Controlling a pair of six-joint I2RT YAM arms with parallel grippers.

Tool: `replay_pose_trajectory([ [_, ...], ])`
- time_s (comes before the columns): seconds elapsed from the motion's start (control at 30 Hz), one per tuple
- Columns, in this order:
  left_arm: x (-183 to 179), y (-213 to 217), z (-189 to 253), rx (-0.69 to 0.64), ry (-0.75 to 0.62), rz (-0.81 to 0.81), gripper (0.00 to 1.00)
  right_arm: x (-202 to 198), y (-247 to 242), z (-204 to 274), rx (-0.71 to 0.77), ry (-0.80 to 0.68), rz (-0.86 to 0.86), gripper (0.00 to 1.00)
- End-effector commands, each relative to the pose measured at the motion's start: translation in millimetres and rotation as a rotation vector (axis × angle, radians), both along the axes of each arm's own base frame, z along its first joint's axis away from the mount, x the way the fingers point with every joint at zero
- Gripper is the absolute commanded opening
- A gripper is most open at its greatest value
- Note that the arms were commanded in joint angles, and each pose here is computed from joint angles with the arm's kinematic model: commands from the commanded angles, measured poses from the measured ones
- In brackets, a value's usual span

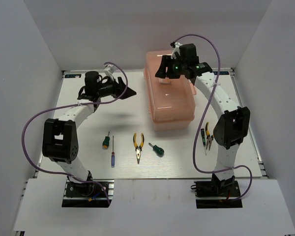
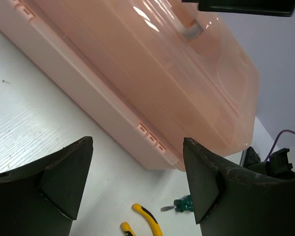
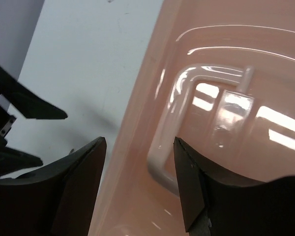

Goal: Sort the tools into containers

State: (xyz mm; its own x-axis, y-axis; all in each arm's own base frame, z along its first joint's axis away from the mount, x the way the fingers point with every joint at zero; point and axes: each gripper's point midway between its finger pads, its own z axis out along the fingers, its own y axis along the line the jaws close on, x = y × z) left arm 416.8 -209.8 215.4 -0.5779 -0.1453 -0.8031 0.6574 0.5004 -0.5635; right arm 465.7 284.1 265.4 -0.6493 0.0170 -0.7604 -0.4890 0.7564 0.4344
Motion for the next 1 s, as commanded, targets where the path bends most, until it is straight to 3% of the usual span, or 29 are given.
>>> replay_pose_trajectory([
  [0.0, 4, -10, 18, -0.011, -0.077, -0.039, 0.84, 23, -8, 17, 0.011, -0.042, -0.153, 0.64],
  [0.6, -5, -45, 79, -0.048, -0.309, -0.111, 0.81, 15, 6, -42, 0.041, 0.171, -0.195, 0.62],
  [0.67, -3, -45, 82, -0.047, -0.309, -0.102, 0.81, 11, 10, -43, 0.064, 0.200, -0.190, 0.58],
  [0.83, -4, -54, 103, -0.055, -0.366, -0.115, 0.79, 2, 19, -36, 0.131, 0.247, -0.150, 0.35],
  [0.97, 2, -61, 112, -0.060, -0.381, -0.125, 0.79, 2, 22, -23, 0.171, 0.244, -0.136, 0.31],
])
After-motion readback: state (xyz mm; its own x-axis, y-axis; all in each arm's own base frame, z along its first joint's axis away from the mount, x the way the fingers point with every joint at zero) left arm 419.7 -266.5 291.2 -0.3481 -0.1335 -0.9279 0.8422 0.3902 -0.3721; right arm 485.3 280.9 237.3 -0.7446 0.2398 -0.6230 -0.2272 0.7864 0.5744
